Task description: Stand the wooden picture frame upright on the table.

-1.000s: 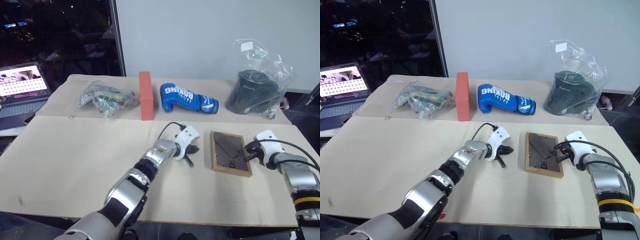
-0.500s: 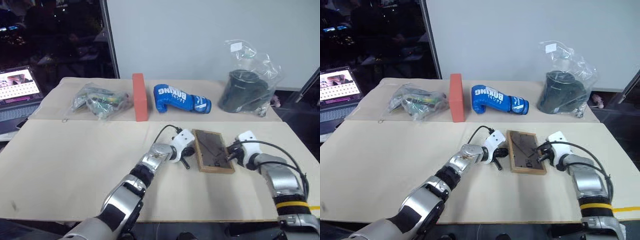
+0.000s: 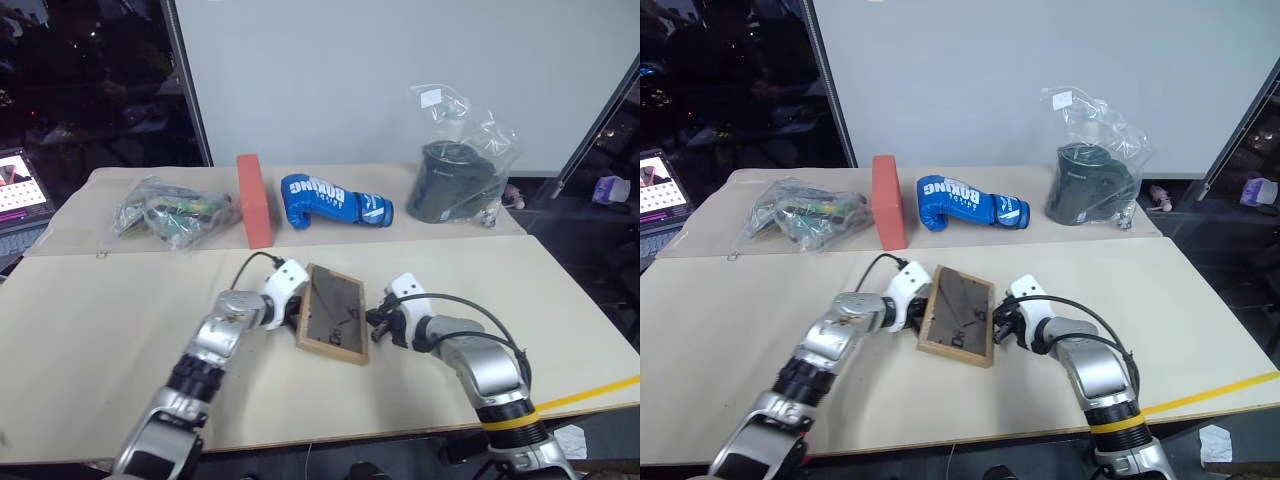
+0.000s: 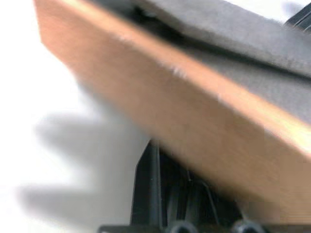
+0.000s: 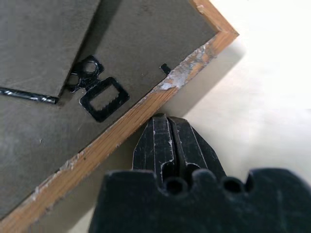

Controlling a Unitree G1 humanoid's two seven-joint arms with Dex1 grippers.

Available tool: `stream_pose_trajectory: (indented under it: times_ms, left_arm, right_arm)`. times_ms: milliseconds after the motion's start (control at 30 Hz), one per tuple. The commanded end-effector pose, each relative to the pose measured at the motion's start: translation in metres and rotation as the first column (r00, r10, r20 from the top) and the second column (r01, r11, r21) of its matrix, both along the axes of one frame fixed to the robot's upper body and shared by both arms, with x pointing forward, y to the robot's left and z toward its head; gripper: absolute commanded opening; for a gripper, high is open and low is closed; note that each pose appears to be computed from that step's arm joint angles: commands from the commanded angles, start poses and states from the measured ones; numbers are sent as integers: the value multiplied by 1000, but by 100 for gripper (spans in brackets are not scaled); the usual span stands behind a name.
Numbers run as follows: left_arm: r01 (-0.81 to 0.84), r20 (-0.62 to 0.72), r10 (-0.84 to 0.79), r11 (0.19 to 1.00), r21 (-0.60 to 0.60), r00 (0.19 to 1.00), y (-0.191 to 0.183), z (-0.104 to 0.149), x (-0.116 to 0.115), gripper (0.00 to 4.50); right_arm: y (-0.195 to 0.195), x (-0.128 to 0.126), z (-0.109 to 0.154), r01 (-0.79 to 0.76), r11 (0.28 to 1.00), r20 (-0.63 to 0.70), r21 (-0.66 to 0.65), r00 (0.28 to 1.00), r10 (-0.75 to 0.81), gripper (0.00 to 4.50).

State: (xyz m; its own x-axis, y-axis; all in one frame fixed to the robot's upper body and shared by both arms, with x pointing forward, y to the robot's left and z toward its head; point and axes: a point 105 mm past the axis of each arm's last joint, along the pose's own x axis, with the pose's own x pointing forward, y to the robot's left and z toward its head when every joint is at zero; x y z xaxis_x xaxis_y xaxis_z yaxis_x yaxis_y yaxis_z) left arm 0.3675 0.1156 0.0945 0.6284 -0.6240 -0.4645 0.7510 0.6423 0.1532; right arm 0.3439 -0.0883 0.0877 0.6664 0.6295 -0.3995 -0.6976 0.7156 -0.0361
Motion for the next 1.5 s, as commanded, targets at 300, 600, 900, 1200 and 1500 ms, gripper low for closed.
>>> stream_pose_trajectory:
  times_ms: [300, 600, 900, 1200, 1500]
  left_arm:
    - [-189, -235, 200, 980, 69, 951, 81, -40, -65, 0]
    - [-365, -231, 363, 930, 34, 903, 120, -29, -68, 0]
    - [-504, -334, 415, 827, -250, 846, 138, 3, -75, 0]
    - [-458, -625, -1, 679, -574, 781, 125, 56, -103, 145]
    - [-432, -768, -211, 723, -539, 605, 45, 9, -110, 443]
  right_arm:
    - [53, -21, -28, -181, 981, -118, 73, 975, 188, 6]
    - [62, -24, -28, -220, 972, -115, 77, 967, 228, 6]
    - [25, -3, -20, -156, 988, -77, 25, 985, 157, 6]
    - [-12, -47, 1, -513, 835, 56, -201, 845, 532, 0]
    - [-3, -44, -1, -530, 827, 106, -187, 826, 553, 0]
